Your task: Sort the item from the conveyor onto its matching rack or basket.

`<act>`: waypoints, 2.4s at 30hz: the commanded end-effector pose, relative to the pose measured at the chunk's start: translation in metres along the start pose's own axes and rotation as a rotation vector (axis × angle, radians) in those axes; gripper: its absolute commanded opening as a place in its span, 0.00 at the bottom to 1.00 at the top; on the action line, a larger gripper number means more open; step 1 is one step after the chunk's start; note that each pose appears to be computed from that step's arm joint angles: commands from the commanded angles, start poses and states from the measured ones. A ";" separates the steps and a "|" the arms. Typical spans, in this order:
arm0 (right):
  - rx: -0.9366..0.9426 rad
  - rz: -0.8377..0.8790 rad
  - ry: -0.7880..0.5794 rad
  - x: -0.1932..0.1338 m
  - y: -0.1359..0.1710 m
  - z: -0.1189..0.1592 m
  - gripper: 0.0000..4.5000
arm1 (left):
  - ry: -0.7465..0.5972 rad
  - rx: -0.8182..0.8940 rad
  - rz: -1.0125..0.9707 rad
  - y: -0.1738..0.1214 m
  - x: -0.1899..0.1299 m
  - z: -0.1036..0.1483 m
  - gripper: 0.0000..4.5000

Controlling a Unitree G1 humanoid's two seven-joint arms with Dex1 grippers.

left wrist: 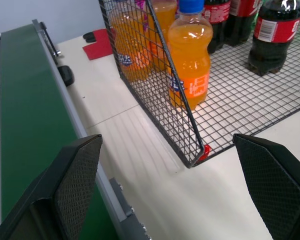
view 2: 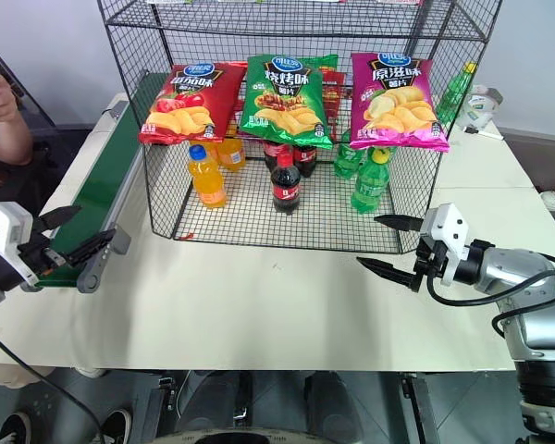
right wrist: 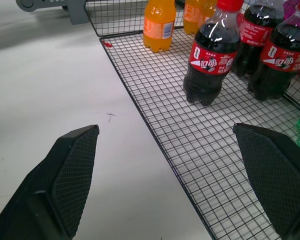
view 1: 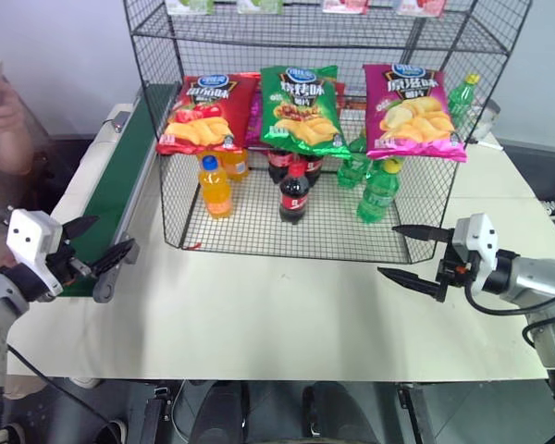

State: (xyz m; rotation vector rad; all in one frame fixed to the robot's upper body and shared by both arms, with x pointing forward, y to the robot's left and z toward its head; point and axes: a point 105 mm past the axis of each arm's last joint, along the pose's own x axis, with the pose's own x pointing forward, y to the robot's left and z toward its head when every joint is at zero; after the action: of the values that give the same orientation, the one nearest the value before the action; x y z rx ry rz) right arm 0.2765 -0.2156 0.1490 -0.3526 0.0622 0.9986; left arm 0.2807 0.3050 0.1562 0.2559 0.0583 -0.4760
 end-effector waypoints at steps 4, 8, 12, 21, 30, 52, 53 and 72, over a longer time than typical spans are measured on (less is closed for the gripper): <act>-0.049 -0.013 -0.006 -0.002 -0.003 0.009 0.99 | 0.013 0.076 0.015 0.000 -0.002 0.003 1.00; -0.056 -0.009 -0.004 -0.001 -0.003 0.008 0.99 | 0.039 0.056 0.008 -0.002 -0.001 -0.002 1.00; -0.060 -0.008 -0.003 0.000 -0.005 0.007 0.99 | -0.029 0.061 0.006 0.002 -0.001 0.009 1.00; -0.072 -0.009 -0.006 0.003 -0.007 0.006 0.99 | -0.030 0.072 0.020 0.006 -0.003 0.006 1.00; -0.092 -0.014 0.001 0.004 -0.008 0.003 0.99 | -0.037 0.085 0.029 0.009 -0.001 0.009 1.00; -0.116 0.009 0.010 0.007 -0.008 -0.004 0.99 | -0.065 0.112 0.039 0.015 0.005 0.008 1.00; -0.116 0.011 0.012 0.006 -0.008 -0.004 0.99 | -0.065 0.112 0.039 0.015 0.005 0.009 1.00; -0.127 -0.005 0.018 0.005 -0.011 -0.008 0.99 | -0.047 0.121 -0.017 0.013 0.009 0.012 1.00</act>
State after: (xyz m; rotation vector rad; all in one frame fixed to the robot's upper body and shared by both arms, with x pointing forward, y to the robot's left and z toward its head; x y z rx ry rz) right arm 0.2892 -0.2165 0.1353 -0.4530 0.0421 1.0058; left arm 0.2930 0.3080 0.1564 0.3217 0.0139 -0.4994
